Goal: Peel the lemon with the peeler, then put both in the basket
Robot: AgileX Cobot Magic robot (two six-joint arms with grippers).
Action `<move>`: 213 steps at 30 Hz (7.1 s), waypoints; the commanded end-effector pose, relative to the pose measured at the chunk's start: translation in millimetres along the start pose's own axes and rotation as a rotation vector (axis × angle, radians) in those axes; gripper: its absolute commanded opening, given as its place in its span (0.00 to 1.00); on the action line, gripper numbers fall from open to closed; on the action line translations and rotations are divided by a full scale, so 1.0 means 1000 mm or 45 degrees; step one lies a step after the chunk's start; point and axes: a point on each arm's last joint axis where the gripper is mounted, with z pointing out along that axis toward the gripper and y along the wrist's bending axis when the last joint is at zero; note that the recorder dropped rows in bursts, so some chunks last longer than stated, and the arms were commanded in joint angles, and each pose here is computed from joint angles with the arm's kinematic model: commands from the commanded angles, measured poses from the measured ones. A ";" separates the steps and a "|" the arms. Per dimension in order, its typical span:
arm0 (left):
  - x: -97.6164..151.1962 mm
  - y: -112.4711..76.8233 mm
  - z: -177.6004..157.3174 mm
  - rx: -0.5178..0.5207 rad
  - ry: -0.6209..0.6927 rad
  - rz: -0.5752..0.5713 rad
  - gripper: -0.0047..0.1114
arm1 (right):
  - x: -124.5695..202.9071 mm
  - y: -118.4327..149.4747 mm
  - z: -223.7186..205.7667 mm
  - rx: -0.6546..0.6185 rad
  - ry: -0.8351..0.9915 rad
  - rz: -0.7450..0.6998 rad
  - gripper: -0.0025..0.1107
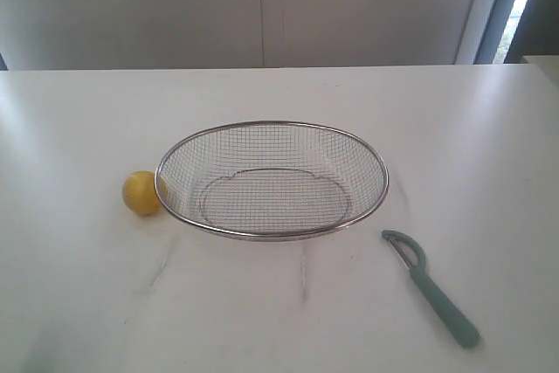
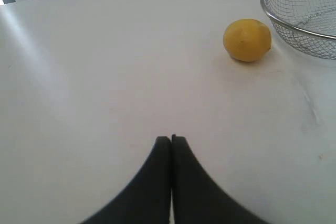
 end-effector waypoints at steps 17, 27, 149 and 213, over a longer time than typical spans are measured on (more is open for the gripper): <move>0.001 -0.001 0.000 0.009 -0.003 -0.006 0.04 | 0.027 0.006 0.097 0.043 1.427 -0.452 0.02; 0.001 -0.001 0.000 0.009 -0.003 -0.006 0.04 | 0.073 0.044 0.106 -0.573 1.649 -0.498 0.02; 0.001 -0.001 0.000 0.009 -0.003 -0.006 0.04 | 0.200 0.007 0.130 -0.068 2.352 -0.617 0.36; 0.001 -0.001 0.000 0.008 -0.003 -0.006 0.04 | 0.041 0.072 0.096 -0.624 1.530 -0.513 0.02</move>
